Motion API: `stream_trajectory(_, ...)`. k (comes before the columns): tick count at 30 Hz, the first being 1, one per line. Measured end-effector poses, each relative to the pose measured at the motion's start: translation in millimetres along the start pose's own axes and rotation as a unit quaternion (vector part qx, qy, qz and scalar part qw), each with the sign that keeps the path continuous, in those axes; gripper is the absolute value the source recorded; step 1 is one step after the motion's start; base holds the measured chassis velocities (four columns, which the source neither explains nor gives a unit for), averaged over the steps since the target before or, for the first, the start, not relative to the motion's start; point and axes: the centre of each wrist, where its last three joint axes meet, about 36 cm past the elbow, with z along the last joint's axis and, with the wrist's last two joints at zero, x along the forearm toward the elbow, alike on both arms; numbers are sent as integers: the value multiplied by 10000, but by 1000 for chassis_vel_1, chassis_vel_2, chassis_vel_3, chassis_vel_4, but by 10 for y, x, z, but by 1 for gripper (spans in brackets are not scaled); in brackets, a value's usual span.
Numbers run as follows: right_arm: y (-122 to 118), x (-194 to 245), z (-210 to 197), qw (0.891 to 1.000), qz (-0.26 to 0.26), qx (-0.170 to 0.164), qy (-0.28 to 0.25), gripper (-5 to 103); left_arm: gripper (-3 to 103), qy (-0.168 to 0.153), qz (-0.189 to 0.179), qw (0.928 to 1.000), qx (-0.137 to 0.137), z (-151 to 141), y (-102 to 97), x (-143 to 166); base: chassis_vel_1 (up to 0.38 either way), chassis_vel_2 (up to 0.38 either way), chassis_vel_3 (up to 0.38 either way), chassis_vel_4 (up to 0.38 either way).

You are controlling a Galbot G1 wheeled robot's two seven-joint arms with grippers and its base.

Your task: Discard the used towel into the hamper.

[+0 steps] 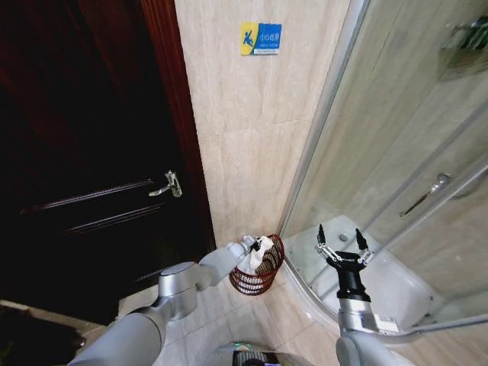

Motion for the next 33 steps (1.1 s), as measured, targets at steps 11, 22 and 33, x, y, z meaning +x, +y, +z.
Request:
stream_trajectory(11, -12, 8, 19, 9998, -45, 19, -182, 100, 5, 17, 145, 9999, -4, 72, -116, 7, -33, 43, 34, -42)
stream_trajectory(22, -24, 14, 50, 9998, -58, 32, -172, 100, 48, 12, 415, 9991, -41, 154, -204, 18, 0, 0, 0, 0)
stream_trajectory(33, -15, 16, 60, 9999, -55, 21, -160, 100, 86, 39, 395, 9992, -39, 230, -244, 34, 0, 0, 0, 0)
